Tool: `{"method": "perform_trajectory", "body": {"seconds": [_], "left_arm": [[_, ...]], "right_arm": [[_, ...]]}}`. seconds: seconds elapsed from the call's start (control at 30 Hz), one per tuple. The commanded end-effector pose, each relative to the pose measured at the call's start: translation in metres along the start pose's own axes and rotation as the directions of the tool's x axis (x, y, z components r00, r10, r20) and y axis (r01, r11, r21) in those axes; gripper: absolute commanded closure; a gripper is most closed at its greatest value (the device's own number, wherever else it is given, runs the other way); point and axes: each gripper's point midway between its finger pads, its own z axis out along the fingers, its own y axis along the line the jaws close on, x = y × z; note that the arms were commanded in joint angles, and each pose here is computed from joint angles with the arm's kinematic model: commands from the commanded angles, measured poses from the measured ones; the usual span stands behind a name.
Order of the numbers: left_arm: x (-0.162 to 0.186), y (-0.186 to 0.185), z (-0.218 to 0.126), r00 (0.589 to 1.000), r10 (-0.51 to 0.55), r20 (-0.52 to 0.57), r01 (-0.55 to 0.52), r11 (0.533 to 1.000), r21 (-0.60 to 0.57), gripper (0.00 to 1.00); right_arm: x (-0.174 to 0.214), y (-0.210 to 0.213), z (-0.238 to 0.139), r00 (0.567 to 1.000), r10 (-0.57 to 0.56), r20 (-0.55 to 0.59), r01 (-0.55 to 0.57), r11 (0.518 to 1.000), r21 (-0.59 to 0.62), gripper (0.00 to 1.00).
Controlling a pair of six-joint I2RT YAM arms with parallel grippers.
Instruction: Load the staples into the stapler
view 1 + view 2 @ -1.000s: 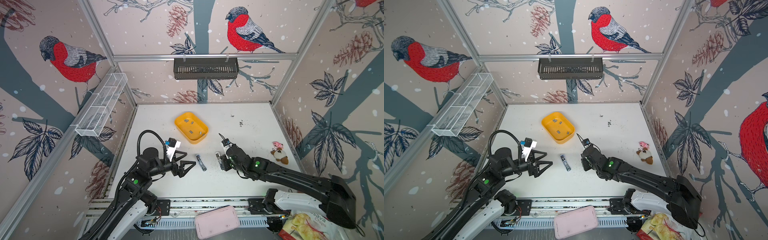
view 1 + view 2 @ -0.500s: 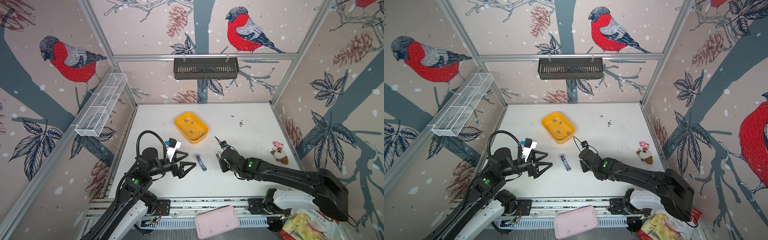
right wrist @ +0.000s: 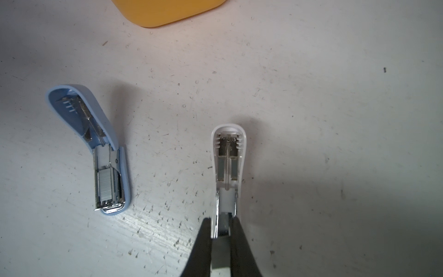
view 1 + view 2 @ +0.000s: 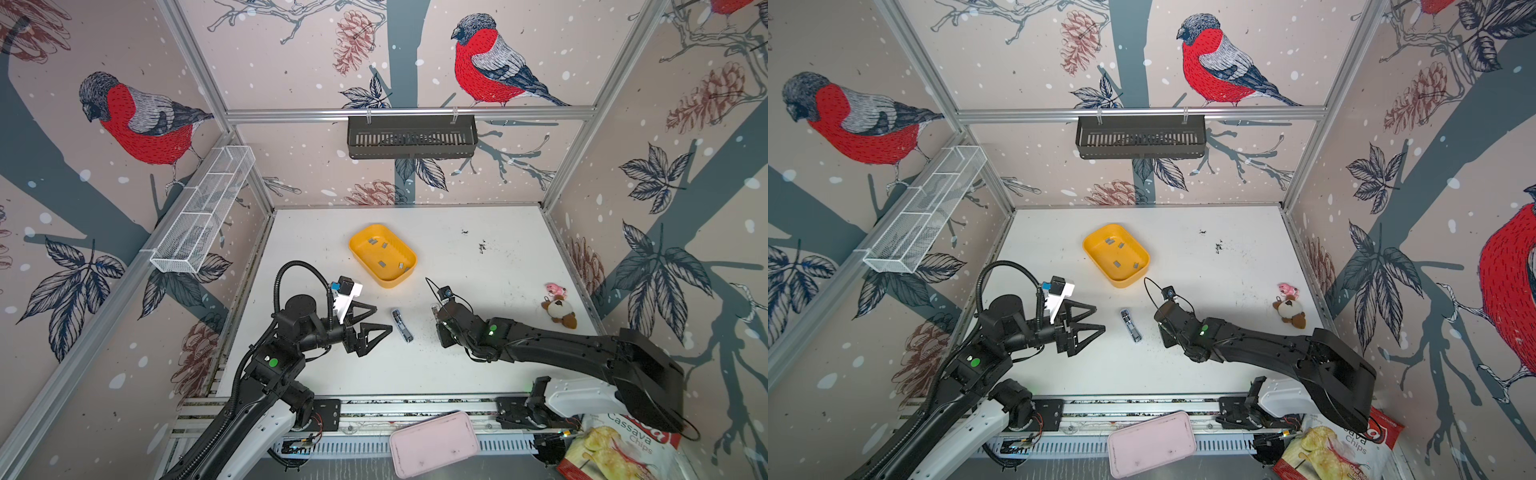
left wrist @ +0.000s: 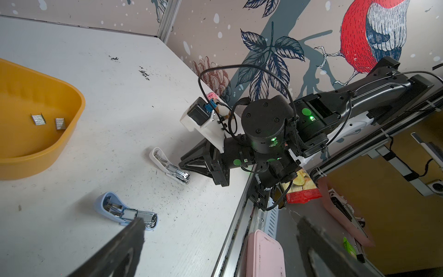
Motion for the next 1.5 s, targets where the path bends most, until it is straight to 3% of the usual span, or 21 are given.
{"method": "perform_trajectory", "body": {"seconds": [0.0,1.47], "left_arm": [[-0.007,-0.006,0.000,0.999,0.034,0.026,-0.035,0.999,0.028,0.01],[-0.006,-0.003,0.002,0.999,0.026,0.020,-0.026,1.000,0.016,0.02]], "right_arm": [[-0.004,-0.001,0.002,0.999,0.026,0.026,-0.026,1.000,0.013,0.90],[0.011,-0.003,0.016,1.000,0.018,0.002,-0.018,0.998,0.055,0.91]]}}
